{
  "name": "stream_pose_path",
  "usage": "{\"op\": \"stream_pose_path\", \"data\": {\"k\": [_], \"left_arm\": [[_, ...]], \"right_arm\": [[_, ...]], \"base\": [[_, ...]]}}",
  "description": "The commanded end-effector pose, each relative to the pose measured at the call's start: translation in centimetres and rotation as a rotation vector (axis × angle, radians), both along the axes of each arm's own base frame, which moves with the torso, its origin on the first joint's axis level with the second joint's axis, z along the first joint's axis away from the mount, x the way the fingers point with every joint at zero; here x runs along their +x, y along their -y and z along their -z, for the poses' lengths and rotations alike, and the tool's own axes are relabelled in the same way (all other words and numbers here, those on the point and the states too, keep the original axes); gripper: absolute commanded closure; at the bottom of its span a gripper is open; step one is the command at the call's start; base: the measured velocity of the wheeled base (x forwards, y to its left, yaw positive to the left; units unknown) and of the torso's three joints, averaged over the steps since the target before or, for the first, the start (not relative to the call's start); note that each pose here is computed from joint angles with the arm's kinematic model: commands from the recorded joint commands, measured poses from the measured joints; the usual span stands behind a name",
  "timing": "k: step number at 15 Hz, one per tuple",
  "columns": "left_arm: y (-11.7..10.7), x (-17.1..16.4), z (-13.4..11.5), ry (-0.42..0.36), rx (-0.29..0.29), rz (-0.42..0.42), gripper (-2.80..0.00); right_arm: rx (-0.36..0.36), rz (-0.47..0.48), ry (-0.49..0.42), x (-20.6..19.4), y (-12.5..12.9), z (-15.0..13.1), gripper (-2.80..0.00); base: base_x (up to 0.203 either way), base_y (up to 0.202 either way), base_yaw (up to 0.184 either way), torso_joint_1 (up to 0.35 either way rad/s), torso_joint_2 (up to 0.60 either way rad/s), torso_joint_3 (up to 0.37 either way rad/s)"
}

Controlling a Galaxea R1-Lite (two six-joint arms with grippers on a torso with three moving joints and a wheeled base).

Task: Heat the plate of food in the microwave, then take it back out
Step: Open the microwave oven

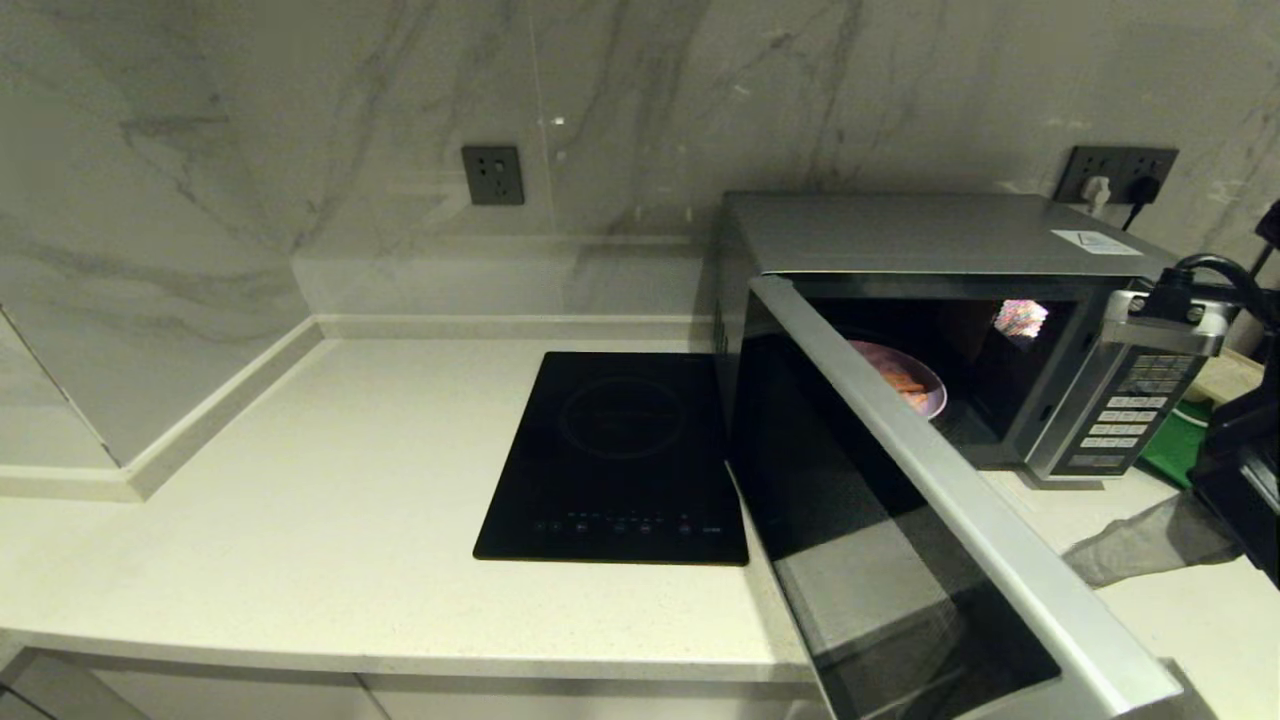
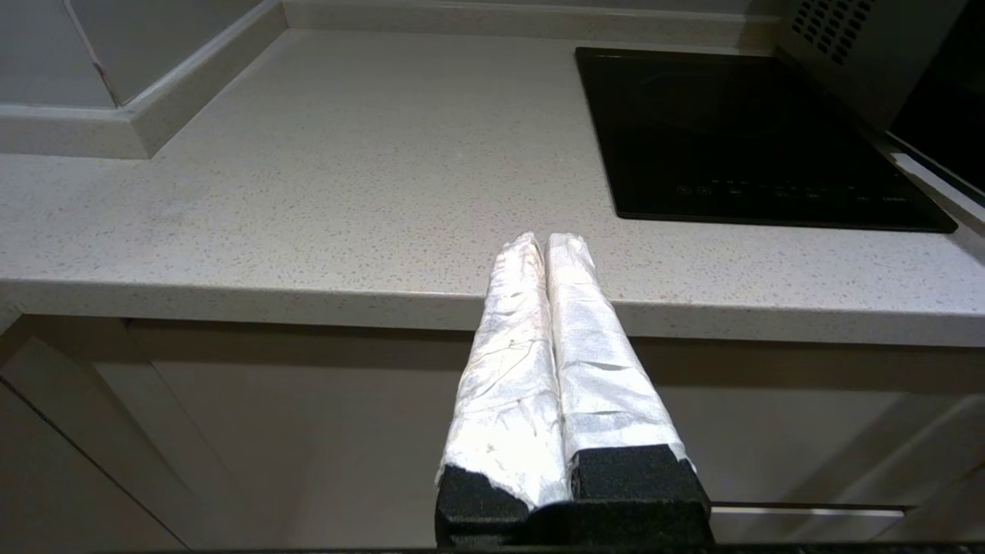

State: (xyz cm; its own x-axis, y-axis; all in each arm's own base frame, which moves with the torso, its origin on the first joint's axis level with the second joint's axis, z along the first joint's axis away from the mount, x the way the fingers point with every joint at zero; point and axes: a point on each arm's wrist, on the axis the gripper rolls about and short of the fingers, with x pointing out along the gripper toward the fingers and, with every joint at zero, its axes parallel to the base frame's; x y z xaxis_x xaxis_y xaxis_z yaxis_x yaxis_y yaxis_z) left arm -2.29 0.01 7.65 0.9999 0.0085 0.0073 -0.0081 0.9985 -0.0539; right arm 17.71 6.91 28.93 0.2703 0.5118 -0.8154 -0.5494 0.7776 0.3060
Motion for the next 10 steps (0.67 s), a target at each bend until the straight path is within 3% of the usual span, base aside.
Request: {"op": "stream_pose_path", "data": {"k": [1, 4, 7, 9, 10], "left_arm": [[0.0, 0.0, 0.0, 0.000, 0.000, -0.001, 0.00], [0.0, 0.0, 0.0, 0.000, -0.001, -0.001, 0.00], [0.0, 0.0, 0.0, 0.000, -0.001, -0.001, 0.00], [0.0, 0.0, 0.0, 0.000, -0.001, -0.001, 0.00], [0.0, 0.0, 0.0, 0.000, 0.000, -0.001, 0.00]], "right_arm": [[-0.005, -0.009, -0.024, 0.2, -0.3, 0.4, 0.00], [0.004, -0.066, -0.007, 0.7, -1.8, 0.5, 0.00], [0.024, -0.026, -0.025, 1.3, -2.6, 0.7, 0.00], [0.013, 0.130, -0.032, 1.9, -2.6, 0.7, 0.00], [-0.015, 0.265, -0.037, 2.2, -2.6, 1.1, 0.00]], "base": [[0.000, 0.000, 0.000, 0.000, 0.00, 0.000], [0.000, 0.000, 0.000, 0.000, 0.00, 0.000], [0.000, 0.000, 0.000, 0.000, 0.00, 0.000], [0.000, 0.000, 0.000, 0.000, 0.00, 0.000], [0.000, 0.000, 0.000, 0.000, 0.00, 0.000]]}}
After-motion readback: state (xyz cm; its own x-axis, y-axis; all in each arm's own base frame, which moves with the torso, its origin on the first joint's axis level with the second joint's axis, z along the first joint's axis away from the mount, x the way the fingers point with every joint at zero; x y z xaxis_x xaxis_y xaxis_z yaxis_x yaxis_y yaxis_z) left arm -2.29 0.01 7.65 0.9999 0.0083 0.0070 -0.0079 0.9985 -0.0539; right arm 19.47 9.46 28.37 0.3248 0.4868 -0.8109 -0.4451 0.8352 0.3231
